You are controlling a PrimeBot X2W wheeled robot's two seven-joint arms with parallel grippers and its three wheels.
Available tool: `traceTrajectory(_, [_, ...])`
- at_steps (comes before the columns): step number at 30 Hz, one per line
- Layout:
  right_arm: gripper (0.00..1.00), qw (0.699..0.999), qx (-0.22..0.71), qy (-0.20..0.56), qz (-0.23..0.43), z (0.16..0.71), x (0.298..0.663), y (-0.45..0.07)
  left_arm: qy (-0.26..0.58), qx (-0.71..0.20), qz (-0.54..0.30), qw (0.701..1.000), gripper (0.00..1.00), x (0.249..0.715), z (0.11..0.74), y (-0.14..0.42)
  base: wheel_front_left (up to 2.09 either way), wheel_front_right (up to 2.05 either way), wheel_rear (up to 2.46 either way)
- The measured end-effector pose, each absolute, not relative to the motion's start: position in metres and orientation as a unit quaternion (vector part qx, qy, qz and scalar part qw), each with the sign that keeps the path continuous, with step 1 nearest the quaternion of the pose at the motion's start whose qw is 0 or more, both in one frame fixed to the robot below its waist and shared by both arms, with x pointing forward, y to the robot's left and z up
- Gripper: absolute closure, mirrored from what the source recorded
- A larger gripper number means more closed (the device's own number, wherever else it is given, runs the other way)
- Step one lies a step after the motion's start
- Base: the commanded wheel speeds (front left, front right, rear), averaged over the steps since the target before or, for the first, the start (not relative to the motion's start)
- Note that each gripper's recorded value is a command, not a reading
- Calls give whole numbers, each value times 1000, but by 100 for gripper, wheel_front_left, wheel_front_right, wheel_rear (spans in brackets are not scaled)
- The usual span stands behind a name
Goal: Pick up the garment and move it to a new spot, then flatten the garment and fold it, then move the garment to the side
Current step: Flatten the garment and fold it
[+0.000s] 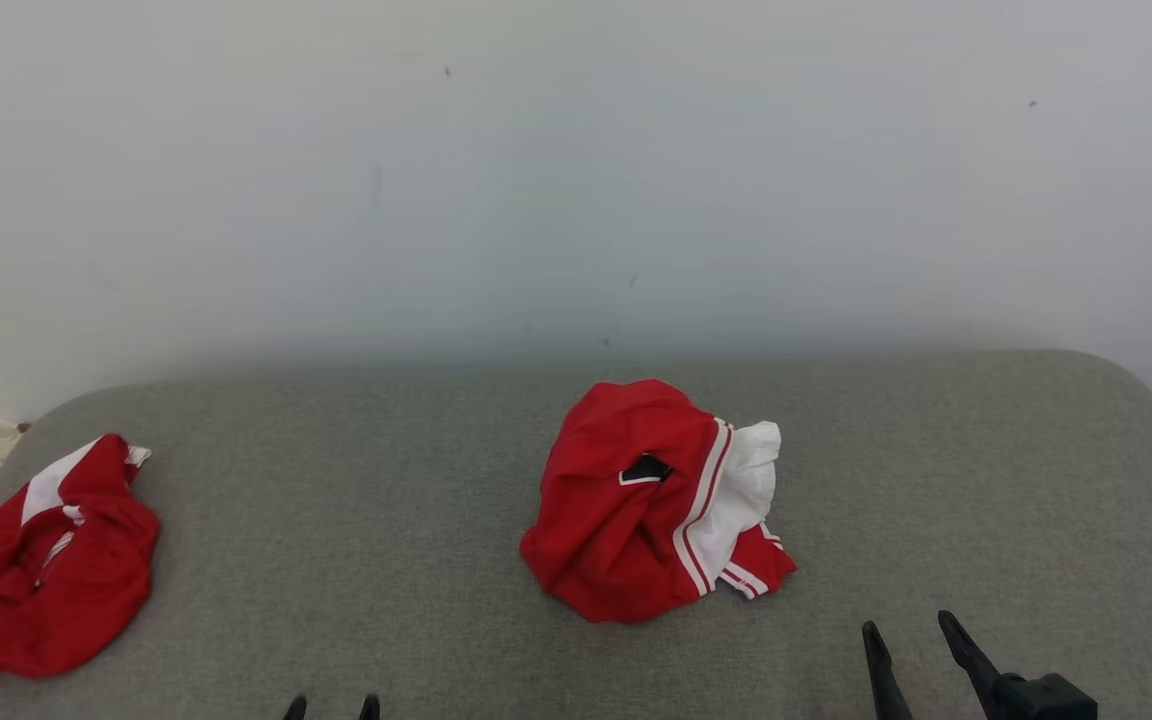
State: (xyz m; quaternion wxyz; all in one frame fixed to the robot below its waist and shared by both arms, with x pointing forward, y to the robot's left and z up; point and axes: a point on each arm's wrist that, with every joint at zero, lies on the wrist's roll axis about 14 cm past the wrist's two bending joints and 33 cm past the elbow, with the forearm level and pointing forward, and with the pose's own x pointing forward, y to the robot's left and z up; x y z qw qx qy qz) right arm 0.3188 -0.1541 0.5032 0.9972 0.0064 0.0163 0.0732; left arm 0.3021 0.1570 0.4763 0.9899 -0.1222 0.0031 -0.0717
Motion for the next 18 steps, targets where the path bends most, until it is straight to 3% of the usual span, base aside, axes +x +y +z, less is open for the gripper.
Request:
traceTrajectory(7, [0,998,7,19,58,505,315,-161,-8,-68,-195,978,0,369,527,89,0,0,0])
traceTrajectory(18, [0,998,26,44,-20,486,294,-203,2,50,-380,924,0,427,583,-49,0,0,0])
